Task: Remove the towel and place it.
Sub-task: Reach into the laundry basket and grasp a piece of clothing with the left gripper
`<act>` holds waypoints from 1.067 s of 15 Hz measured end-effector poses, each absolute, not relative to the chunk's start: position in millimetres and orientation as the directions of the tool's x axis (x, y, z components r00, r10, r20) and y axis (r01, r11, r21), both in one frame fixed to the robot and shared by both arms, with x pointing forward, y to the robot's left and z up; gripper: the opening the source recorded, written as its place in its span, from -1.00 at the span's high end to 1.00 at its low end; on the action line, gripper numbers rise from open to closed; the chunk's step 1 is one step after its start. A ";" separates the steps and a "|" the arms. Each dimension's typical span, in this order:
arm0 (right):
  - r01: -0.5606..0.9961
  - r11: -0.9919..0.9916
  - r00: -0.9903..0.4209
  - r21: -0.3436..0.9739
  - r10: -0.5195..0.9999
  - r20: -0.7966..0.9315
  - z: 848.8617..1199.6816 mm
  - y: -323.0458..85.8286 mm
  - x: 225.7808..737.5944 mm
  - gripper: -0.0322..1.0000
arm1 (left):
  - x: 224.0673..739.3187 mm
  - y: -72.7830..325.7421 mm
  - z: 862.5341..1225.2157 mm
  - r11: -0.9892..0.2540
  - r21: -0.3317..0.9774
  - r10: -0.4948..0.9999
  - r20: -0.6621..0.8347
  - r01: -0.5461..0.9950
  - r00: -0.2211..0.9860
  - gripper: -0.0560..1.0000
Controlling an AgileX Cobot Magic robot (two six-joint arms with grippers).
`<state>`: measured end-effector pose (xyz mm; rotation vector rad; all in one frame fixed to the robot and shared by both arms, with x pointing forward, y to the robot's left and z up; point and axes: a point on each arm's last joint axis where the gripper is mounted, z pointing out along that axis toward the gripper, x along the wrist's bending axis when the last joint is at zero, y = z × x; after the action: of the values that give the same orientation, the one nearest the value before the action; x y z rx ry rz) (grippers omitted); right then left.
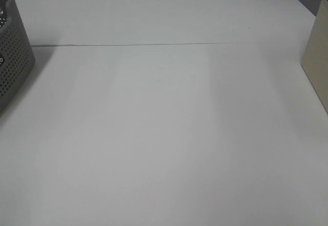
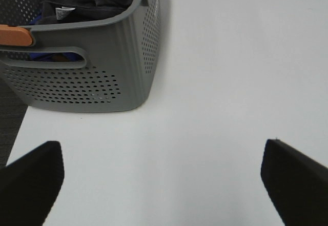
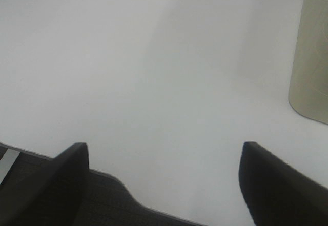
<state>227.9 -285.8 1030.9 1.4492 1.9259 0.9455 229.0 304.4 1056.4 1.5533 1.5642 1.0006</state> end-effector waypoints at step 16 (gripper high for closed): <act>0.579 0.173 -0.271 0.797 0.963 -0.013 1030.9 -285.9 227.9 -0.55 | 462.7 338.4 1189.7 -0.766 0.086 0.520 0.665 0.637 0.536 -0.98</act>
<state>227.9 -285.9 1030.9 1.4491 1.9255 0.9444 462.7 338.4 1189.7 2.8962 1.1005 1.1603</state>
